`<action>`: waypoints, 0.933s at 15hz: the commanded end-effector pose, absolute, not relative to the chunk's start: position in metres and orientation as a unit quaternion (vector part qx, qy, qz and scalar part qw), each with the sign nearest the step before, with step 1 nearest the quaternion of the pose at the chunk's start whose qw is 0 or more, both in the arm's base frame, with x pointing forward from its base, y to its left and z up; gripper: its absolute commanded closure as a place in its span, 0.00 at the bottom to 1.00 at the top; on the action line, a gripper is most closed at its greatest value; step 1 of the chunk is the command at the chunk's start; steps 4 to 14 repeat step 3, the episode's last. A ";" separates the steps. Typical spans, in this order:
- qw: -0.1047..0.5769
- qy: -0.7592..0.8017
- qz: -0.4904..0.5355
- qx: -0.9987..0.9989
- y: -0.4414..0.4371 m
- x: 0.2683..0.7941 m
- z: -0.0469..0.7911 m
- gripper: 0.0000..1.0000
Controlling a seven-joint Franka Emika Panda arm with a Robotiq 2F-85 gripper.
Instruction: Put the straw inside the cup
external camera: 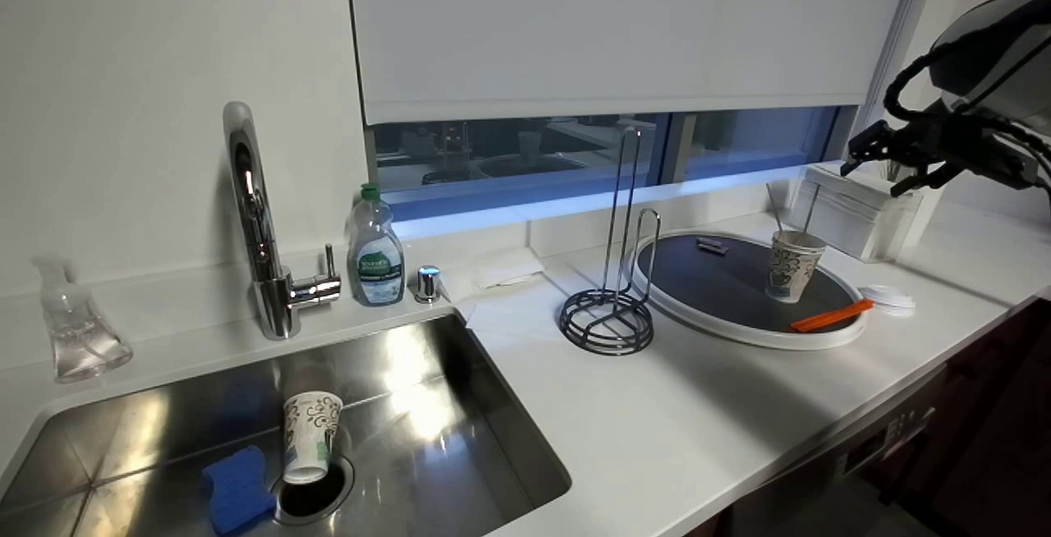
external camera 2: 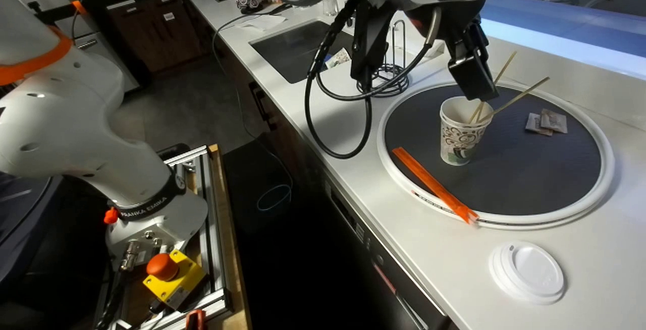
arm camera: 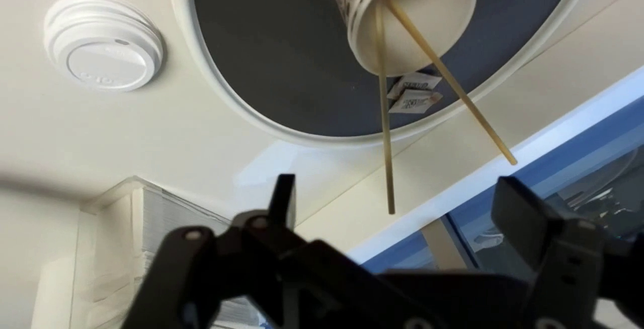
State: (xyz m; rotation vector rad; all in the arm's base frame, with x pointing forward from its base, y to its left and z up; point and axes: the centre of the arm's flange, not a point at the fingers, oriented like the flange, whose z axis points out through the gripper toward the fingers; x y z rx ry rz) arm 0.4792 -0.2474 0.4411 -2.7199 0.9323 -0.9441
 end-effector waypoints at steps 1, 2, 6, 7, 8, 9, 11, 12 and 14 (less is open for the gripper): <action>0.066 0.295 -0.279 -0.912 -0.256 0.462 0.434 0.00; 0.067 0.297 -0.273 -0.913 -0.258 0.461 0.431 0.00; 0.063 0.303 -0.289 -0.906 -0.256 0.472 0.434 0.00; 0.063 0.303 -0.289 -0.906 -0.256 0.472 0.434 0.00; 0.063 0.303 -0.289 -0.906 -0.256 0.472 0.434 0.00; 0.063 0.303 -0.289 -0.906 -0.256 0.472 0.434 0.00; 0.063 0.303 -0.289 -0.906 -0.256 0.472 0.434 0.00; 0.063 0.303 -0.289 -0.906 -0.256 0.472 0.434 0.00; 0.063 0.303 -0.289 -0.906 -0.256 0.472 0.434 0.00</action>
